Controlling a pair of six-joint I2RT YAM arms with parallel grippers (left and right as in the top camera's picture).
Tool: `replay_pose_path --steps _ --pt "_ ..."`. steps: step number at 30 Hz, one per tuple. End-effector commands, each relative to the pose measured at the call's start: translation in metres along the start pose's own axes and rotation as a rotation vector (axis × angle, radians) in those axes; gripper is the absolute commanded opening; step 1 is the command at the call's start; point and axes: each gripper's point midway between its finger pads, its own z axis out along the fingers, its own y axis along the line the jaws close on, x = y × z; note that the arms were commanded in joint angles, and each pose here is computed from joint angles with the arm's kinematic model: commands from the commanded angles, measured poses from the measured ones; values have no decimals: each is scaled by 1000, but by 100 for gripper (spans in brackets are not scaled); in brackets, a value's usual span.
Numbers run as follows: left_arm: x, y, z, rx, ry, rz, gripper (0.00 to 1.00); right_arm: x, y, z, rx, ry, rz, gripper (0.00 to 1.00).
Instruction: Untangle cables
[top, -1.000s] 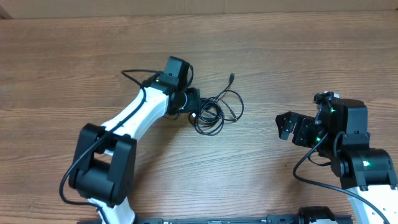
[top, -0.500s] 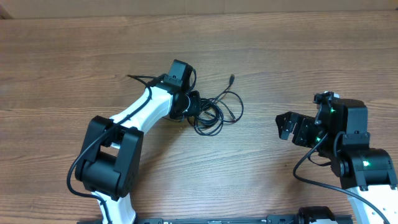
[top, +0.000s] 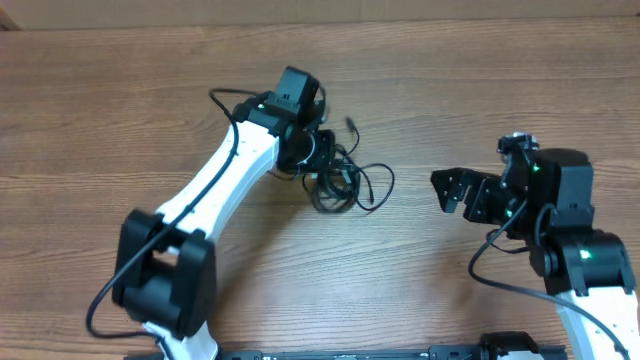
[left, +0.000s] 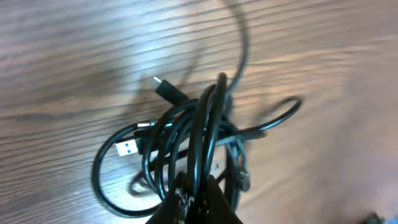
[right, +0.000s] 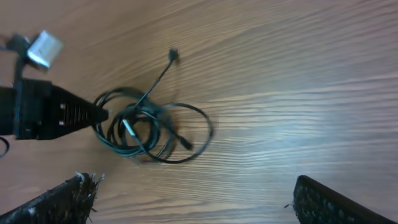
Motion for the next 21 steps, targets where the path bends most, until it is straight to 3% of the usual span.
replay_pose_path --steps 1,14,21 --pt "-5 -51 -40 133 -72 154 4 -2 22 6 -110 38 -10 100" --pt "7 -108 -90 346 -131 259 4 22 35 66 -116 214 -54 100" --pt "10 -119 -118 389 -182 292 4 26 10 96 4 249 62 100"
